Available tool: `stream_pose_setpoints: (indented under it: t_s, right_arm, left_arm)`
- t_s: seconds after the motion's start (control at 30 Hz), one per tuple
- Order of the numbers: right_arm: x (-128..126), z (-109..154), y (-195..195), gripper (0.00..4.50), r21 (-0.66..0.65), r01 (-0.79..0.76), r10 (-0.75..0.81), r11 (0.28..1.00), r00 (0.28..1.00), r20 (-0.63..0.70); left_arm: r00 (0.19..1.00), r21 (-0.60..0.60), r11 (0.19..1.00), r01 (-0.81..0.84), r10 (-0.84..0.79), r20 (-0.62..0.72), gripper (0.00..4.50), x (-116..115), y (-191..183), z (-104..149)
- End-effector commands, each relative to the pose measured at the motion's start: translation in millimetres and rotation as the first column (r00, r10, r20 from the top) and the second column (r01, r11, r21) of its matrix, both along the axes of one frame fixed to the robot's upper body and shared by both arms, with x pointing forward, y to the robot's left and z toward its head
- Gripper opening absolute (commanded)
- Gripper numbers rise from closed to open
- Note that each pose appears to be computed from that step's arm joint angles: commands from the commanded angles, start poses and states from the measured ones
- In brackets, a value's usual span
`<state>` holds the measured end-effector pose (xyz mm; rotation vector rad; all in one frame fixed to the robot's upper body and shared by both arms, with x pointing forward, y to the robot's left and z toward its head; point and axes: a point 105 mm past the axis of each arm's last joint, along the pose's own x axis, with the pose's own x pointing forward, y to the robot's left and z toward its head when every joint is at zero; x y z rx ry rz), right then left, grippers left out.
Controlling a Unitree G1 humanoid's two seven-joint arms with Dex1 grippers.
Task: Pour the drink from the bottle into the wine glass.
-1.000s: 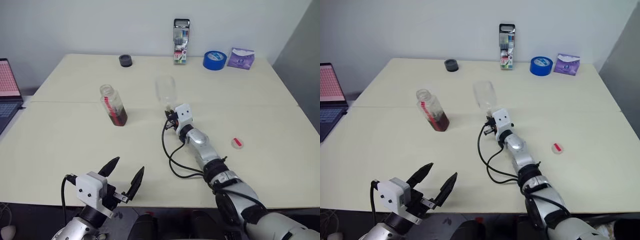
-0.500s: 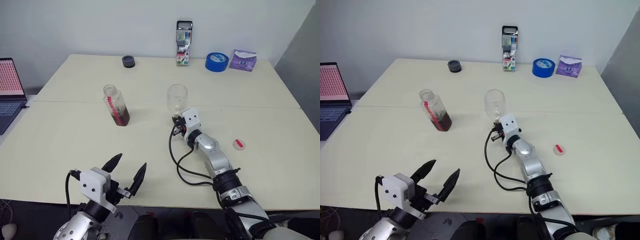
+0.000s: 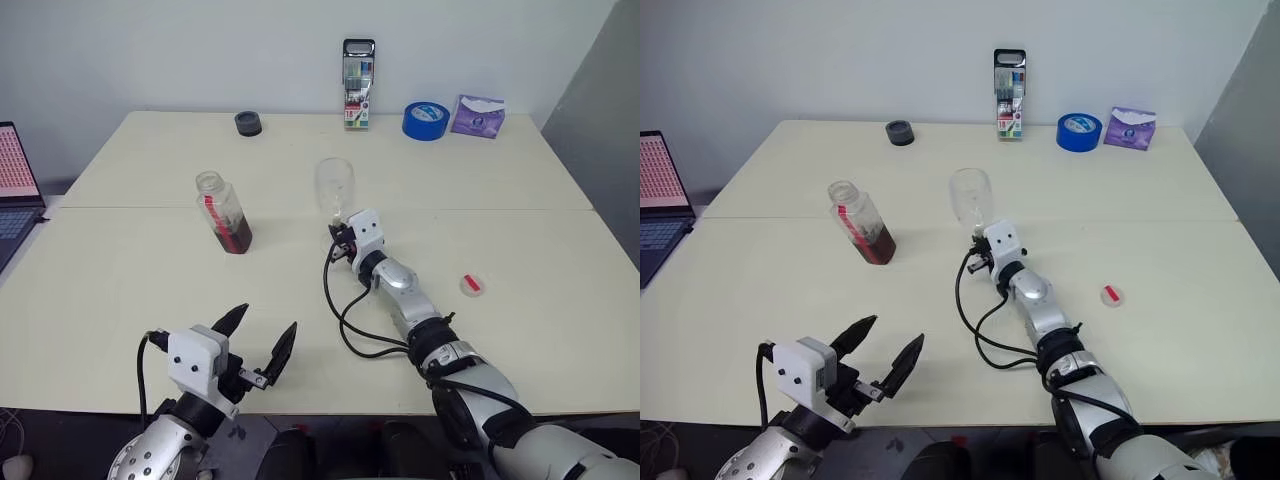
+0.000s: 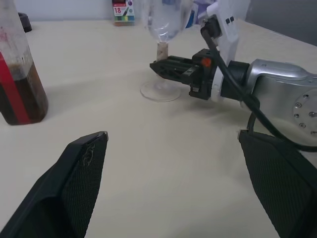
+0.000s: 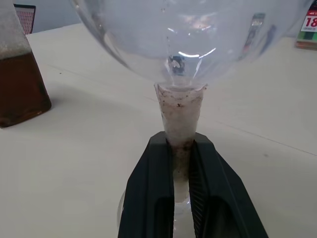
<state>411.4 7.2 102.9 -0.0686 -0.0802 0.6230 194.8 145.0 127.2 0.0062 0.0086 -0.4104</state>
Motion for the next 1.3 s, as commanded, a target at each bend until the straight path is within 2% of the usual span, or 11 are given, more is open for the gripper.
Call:
stream_pose_setpoints:
  t_s: [0.03,0.3,0.53,0.7,0.73,1.03,1.13,1.3]
  right_arm:
    - [-2.5,0.3,11.5,0.11,0.024,-0.020,0.020,1.000,1.000,-0.005]
    - [-5.8,-3.2,19.9,0.11,0.012,-0.029,0.029,0.999,1.000,0.003]
    - [-5.5,-3.9,17.5,2.46,0.010,-0.033,0.033,0.999,0.999,0.005]
    - [-5.0,-4.2,11.1,4.34,0.009,-0.031,0.031,0.999,0.999,0.010]
    - [-5.4,-5.1,7.8,4.48,0.006,-0.033,0.033,0.999,0.999,0.013]
    - [-24.1,-9.3,-46.8,4.48,-0.015,-0.056,0.057,0.998,0.998,0.004]
    - [-40.9,-0.9,-72.6,4.48,-0.048,-0.084,0.085,0.995,0.996,0.011]
    - [-75.6,24.8,-95.4,4.48,-0.119,-0.217,0.220,0.969,0.975,0.015]
  left_arm:
    - [0.995,-0.019,0.999,0.032,-0.030,0.099,4.50,5.1,-11.2,29.2]
    - [0.994,-0.013,0.999,0.034,-0.033,0.100,4.50,13.0,-16.4,38.0]
    - [0.995,-0.017,0.999,0.033,-0.031,0.093,4.50,14.2,-17.9,39.0]
    - [0.995,-0.018,0.999,0.029,-0.027,0.093,4.50,14.6,-18.4,39.1]
    - [0.995,-0.019,1.000,0.026,-0.024,0.094,4.50,14.7,-18.1,39.2]
    - [0.995,-0.016,1.000,-0.024,0.026,0.097,4.50,14.3,-11.0,43.2]
    - [0.994,-0.004,0.998,-0.061,0.061,0.088,4.50,15.9,-3.6,39.7]
    - [0.983,0.019,0.985,-0.170,0.168,0.081,4.50,22.1,18.3,31.1]
